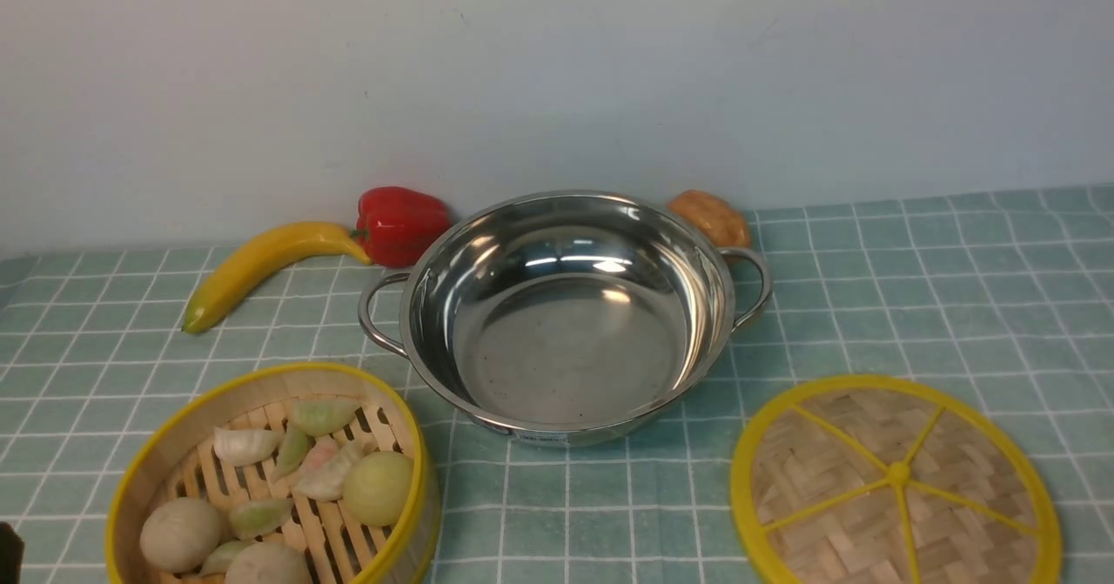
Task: Place the steamer in the pot on the blue tablecloth, and put the lid on the steamer.
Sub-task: 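Grasp the rim of the steamer basket holding the buns with the left gripper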
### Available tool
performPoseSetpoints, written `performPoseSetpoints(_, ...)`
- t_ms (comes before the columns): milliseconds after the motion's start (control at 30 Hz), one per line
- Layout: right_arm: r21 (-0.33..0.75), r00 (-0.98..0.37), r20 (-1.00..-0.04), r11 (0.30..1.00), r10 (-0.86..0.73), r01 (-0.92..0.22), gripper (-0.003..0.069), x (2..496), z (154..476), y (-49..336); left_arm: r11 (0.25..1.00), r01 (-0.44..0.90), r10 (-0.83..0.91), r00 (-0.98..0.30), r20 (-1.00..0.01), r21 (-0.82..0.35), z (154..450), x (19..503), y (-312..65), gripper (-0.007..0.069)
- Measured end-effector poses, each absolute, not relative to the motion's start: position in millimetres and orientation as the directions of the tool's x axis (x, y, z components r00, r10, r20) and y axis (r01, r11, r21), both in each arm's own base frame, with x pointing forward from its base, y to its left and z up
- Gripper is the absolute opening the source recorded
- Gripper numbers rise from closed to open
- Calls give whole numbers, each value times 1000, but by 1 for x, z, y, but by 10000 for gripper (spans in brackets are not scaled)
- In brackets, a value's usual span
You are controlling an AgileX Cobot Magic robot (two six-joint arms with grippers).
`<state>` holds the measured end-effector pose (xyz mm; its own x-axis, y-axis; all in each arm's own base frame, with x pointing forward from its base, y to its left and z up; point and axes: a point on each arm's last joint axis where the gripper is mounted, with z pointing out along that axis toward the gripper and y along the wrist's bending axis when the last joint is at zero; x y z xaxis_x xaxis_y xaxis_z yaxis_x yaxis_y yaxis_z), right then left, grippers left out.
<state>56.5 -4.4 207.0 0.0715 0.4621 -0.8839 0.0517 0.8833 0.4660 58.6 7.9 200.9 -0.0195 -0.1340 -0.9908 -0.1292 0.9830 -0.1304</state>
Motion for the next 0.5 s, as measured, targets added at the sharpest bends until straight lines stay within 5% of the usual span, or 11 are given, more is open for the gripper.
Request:
performPoseSetpoints(67,562,86,-826,827,557,36,240,56,208,-4,962,-114,-246,23,-969,-247,204,59,7,243)
performPoseSetpoints(200,738,111,-671,675,733,-2,240,56,210,-5,796,-29,-594,152,-790,-604,214,58,7,243)
performPoseSetpoints(500,789,185,-593,611,784,-59,240,55,218,-7,778,47,-614,263,-744,-626,225,56,8,243)
